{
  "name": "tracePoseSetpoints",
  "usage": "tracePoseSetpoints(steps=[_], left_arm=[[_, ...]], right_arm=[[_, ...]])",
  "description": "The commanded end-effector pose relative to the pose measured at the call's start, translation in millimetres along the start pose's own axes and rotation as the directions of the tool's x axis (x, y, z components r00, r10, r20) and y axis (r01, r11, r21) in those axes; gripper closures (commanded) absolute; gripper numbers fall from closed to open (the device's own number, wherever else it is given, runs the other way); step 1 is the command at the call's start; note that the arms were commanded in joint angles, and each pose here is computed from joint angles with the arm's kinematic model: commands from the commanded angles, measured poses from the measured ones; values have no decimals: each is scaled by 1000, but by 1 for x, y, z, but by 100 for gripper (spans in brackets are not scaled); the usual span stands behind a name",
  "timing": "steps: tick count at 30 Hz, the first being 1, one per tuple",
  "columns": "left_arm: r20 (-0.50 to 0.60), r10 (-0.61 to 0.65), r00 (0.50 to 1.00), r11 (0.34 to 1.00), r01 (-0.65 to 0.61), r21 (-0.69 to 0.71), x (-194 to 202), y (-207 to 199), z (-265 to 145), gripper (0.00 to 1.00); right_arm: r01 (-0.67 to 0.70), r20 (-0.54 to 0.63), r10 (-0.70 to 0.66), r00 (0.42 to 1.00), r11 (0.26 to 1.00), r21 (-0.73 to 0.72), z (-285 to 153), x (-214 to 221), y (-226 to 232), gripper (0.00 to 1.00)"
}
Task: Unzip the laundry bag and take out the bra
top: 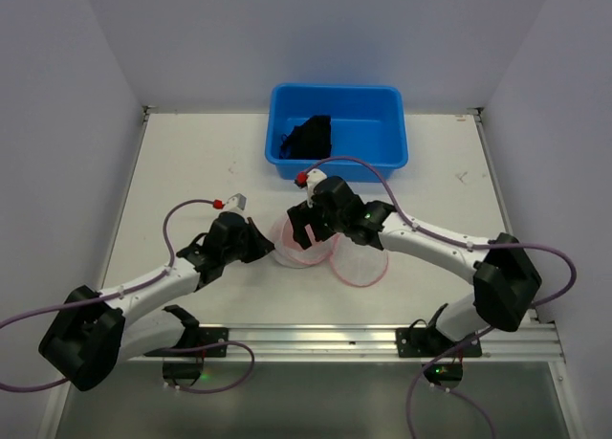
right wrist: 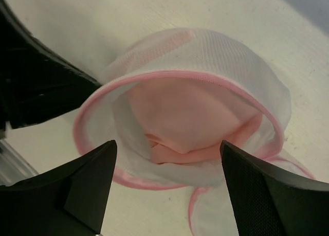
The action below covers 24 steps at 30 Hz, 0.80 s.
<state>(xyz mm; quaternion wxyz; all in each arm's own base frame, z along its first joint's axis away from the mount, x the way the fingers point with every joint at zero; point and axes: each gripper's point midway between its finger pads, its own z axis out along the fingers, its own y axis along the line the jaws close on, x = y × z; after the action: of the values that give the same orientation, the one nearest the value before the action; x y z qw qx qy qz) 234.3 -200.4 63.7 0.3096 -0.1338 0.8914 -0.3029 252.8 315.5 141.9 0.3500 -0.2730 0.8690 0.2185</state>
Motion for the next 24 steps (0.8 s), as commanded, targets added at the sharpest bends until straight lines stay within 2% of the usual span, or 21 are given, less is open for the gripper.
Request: tracePoseSetpoints(steps=[1,8,12,16,18,19,21,22,24], left_arm=[[15,-7,1000,1000,6,30,-4,-6,-3,98],[10,-10,1000,1000,10,26,-2,-3,-4,98],[10,-4,1000,1000,4,26,-2,-3,-3,98],[14,1,1000,1000,-1,29,-3,-4,-3,98],[7,4,1000,1000,-4,31,-2,-4,-2,98],[3,4,1000,1000,-4,30,-1,-4,-1,99],[1,5,1000,1000,-5,29,-2,-5,0,99],[2,5,1000,1000,-5,29,-2,-5,0,99],[8,5,1000,999,-5,31,-4,-6,-2,99]], right_arm=[[-9,65,8,998,1000,15,20,-11,-2,18],[27,42,-28,999,999,36,60,-9,-7,11],[30,-22,-30,999,999,22,80,10,-6,6],[15,-92,-9,996,998,62,91,33,-16,8],[14,-103,-8,995,998,65,91,36,-16,21],[16,-103,-11,995,998,54,91,35,-14,39],[20,-104,-15,994,999,49,90,34,-13,57],[24,-104,-19,994,998,49,90,34,-14,71],[27,-112,-21,994,998,50,88,36,-14,83]])
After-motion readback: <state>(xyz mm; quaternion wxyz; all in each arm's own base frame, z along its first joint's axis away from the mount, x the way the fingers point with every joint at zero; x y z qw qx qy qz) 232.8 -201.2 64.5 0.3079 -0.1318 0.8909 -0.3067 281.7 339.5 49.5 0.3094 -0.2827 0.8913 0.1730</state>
